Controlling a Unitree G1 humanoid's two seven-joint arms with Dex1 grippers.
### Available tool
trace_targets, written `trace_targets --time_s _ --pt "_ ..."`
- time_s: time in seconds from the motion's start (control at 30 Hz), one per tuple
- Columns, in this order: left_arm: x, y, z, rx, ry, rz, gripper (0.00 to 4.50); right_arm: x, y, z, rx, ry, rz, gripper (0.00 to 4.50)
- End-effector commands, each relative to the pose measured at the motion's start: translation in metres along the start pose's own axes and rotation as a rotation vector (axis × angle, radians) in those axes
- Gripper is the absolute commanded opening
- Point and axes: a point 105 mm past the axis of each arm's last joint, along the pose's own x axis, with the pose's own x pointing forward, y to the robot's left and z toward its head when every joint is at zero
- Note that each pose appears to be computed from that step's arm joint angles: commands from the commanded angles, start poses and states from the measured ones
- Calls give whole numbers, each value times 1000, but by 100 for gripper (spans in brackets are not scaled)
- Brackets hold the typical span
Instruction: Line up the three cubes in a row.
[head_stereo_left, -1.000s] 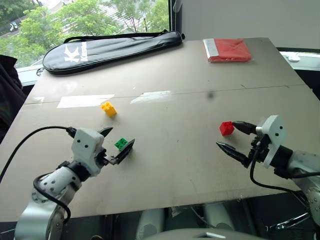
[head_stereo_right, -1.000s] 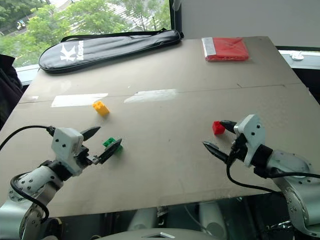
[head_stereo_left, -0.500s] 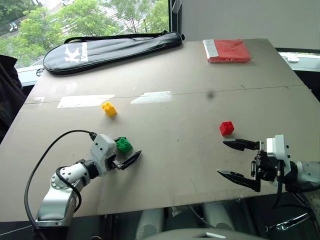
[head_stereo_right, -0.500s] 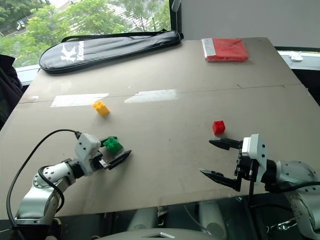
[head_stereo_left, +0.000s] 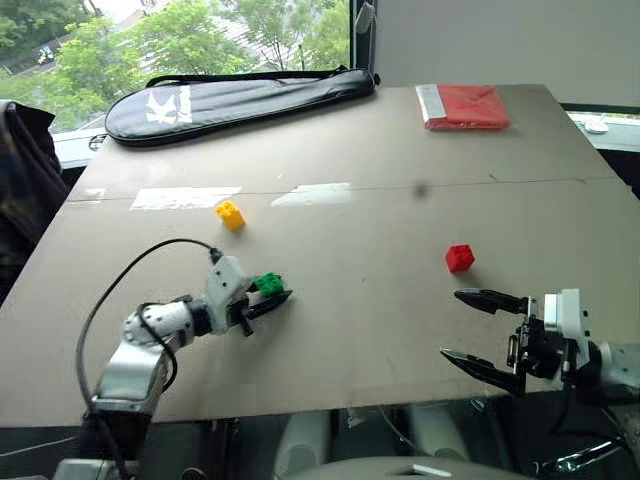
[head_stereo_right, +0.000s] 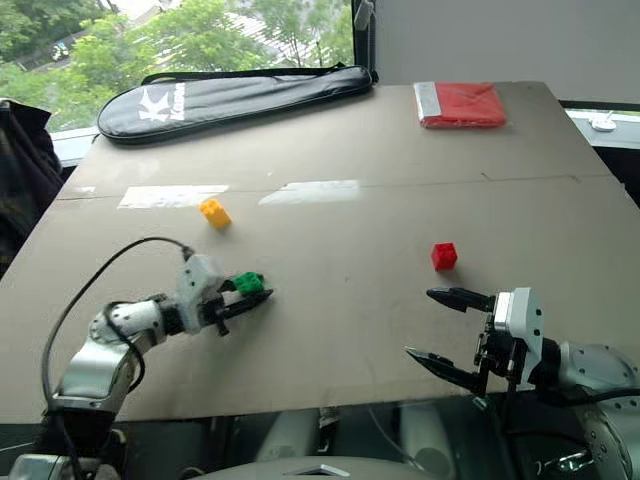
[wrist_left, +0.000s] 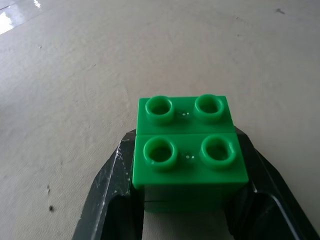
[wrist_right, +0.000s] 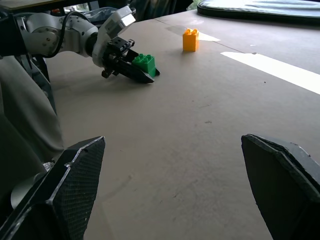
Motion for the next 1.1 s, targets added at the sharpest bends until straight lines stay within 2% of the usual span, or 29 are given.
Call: trace_targets --time_s 0.03,0.23,0.4,0.67,0.97,1.03,1.07,1.1 --pt "38 -13 26 75 -56 -159 135 -11 -11 6 -51 -35 -60 450" --pt "112 -20 61 151 -97 -329 135 -24 -17 -3 -50 -21 -124 450" --pt "152 -32 74 183 -99 -445 135 -35 -20 -7 -53 -22 -205 450" --pt "182 -46 78 213 -80 -521 135 -45 -15 -14 -32 -28 -272 450" --pt "184 -49 66 165 -35 -562 135 -48 -19 -14 -46 -31 -289 450" --pt "184 -48 65 158 -34 -553 241 -48 -20 -15 -48 -30 -286 450" --pt "184 -47 65 156 -35 -548 255 -48 -20 -15 -49 -31 -284 450" --pt "184 -45 65 155 -37 -536 314 -48 -20 -15 -49 -31 -281 450"
